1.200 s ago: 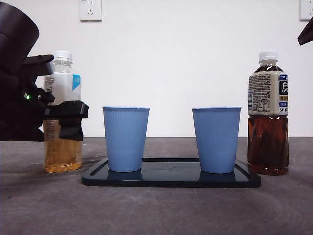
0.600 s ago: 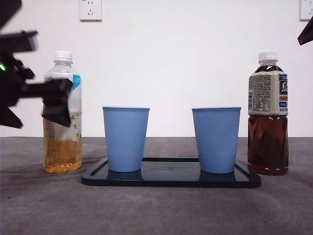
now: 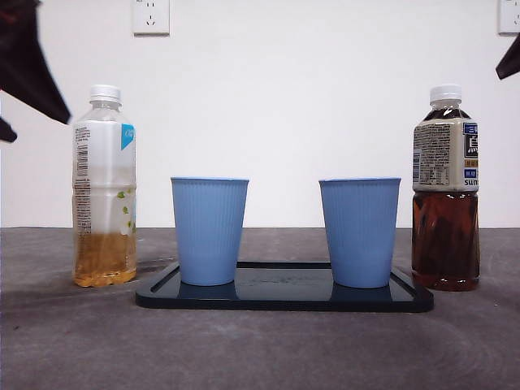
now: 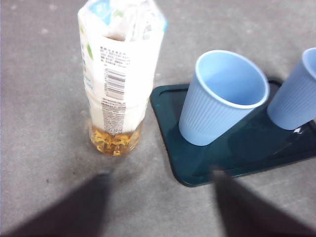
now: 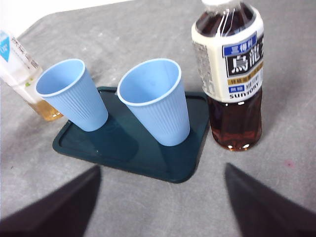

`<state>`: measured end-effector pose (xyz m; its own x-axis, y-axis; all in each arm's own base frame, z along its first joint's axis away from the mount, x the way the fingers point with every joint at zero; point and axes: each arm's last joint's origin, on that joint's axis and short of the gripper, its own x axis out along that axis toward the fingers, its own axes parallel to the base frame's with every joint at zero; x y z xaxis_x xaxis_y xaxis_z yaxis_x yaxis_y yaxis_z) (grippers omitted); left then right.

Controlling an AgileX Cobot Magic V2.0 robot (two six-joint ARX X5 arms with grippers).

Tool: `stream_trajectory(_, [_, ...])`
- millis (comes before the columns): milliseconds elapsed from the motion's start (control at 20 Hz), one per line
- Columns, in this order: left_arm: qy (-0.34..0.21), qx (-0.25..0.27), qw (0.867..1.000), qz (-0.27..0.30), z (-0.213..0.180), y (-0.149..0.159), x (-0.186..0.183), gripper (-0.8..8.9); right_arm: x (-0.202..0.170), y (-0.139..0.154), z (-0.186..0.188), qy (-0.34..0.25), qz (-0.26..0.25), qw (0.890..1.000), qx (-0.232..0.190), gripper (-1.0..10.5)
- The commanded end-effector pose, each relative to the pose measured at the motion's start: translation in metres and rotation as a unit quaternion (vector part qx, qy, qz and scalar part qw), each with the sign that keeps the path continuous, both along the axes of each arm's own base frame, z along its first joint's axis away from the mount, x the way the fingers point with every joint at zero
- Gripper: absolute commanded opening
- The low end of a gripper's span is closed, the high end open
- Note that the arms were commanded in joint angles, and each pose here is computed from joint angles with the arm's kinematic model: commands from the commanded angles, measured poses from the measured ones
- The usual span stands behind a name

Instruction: Pour the drink into the cup

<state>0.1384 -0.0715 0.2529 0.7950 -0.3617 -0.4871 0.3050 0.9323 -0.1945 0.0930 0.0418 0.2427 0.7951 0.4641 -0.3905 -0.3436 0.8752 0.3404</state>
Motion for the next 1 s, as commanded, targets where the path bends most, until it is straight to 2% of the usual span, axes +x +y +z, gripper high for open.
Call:
stream_trajectory(50, [-0.01, -0.017, 1.0, 0.0, 0.0074, 0.0007, -0.004, 0.3, -0.0003, 0.0005, 0.005, -0.005, 0.002, 1.0, 0.008, 1.6])
stream_trajectory(100, [-0.012, -0.018, 1.0, 0.0, 0.0083, 0.0016, -0.0057, 0.06, -0.0003, 0.0005, 0.005, -0.006, 0.002, 1.0, 0.008, 0.3])
stream_trajectory(150, [-0.014, -0.019, 1.0, 0.0, 0.0089, 0.0023, -0.0069, 0.06, -0.0003, 0.0005, 0.005, -0.006, 0.002, 1.0, 0.008, 0.1])
stream_trajectory(1000, [-0.035, -0.019, 0.999, -0.003, 0.0138, 0.0058, -0.0123, 0.06, 0.001, 0.001, 0.0089, -0.026, 0.0, 1.0, 0.015, 0.1])
